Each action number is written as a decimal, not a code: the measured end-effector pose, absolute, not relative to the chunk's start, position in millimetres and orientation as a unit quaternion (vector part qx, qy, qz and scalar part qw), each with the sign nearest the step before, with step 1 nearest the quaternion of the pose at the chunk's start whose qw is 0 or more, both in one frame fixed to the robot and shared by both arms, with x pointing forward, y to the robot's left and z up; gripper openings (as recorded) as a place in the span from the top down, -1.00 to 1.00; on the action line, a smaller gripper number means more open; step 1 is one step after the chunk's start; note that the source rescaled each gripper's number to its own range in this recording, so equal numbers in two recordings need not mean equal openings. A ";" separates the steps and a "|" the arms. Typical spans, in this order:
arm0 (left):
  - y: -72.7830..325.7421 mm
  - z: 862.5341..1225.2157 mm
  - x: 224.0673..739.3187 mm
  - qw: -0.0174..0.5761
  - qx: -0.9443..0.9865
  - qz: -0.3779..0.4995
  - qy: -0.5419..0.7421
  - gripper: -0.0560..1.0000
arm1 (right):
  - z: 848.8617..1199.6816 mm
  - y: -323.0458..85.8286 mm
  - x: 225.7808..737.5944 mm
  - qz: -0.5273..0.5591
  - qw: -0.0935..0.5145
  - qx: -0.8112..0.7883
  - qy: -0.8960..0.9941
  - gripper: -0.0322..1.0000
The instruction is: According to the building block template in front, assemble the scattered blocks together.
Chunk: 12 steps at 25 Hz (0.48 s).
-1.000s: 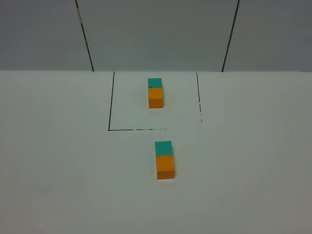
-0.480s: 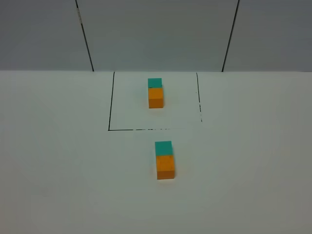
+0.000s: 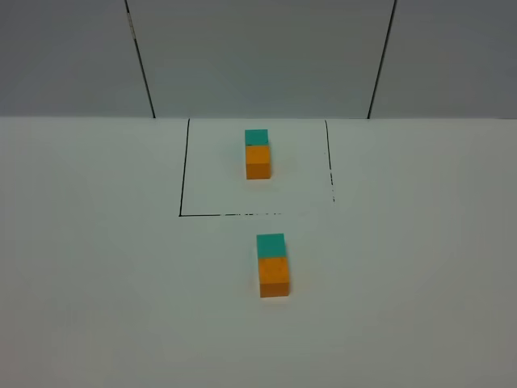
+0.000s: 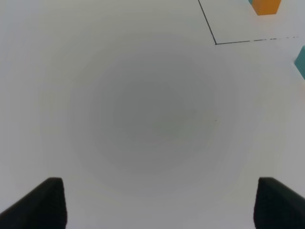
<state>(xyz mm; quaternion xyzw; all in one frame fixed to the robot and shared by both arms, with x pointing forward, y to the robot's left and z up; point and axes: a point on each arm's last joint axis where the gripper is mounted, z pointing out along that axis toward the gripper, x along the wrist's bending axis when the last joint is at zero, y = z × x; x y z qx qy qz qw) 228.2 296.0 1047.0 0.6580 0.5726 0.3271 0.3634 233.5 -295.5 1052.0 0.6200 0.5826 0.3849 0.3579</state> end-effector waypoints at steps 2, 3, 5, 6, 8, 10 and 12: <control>296.0 1047.0 228.2 0.363 0.658 0.327 0.573 -0.38 | 1052.0 -295.5 233.4 0.386 0.357 0.618 0.584 -0.58; 296.0 1047.0 228.2 0.363 0.658 0.327 0.573 -0.38 | 1052.0 -295.5 233.4 0.386 0.357 0.618 0.584 -0.58; 296.0 1047.0 228.2 0.363 0.658 0.327 0.573 -0.38 | 1052.0 -295.5 233.4 0.386 0.357 0.618 0.584 -0.58; 296.0 1047.0 228.2 0.363 0.658 0.327 0.573 -0.38 | 1052.0 -295.5 233.4 0.386 0.357 0.618 0.584 -0.58; 296.0 1047.0 228.2 0.363 0.658 0.327 0.573 -0.38 | 1052.0 -295.5 233.4 0.386 0.357 0.618 0.584 -0.58; 296.0 1047.0 228.2 0.363 0.658 0.327 0.573 -0.38 | 1052.0 -295.5 233.4 0.386 0.357 0.618 0.584 -0.58; 296.0 1047.0 228.2 0.363 0.658 0.327 0.573 -0.38 | 1052.0 -295.5 233.4 0.386 0.357 0.618 0.584 -0.58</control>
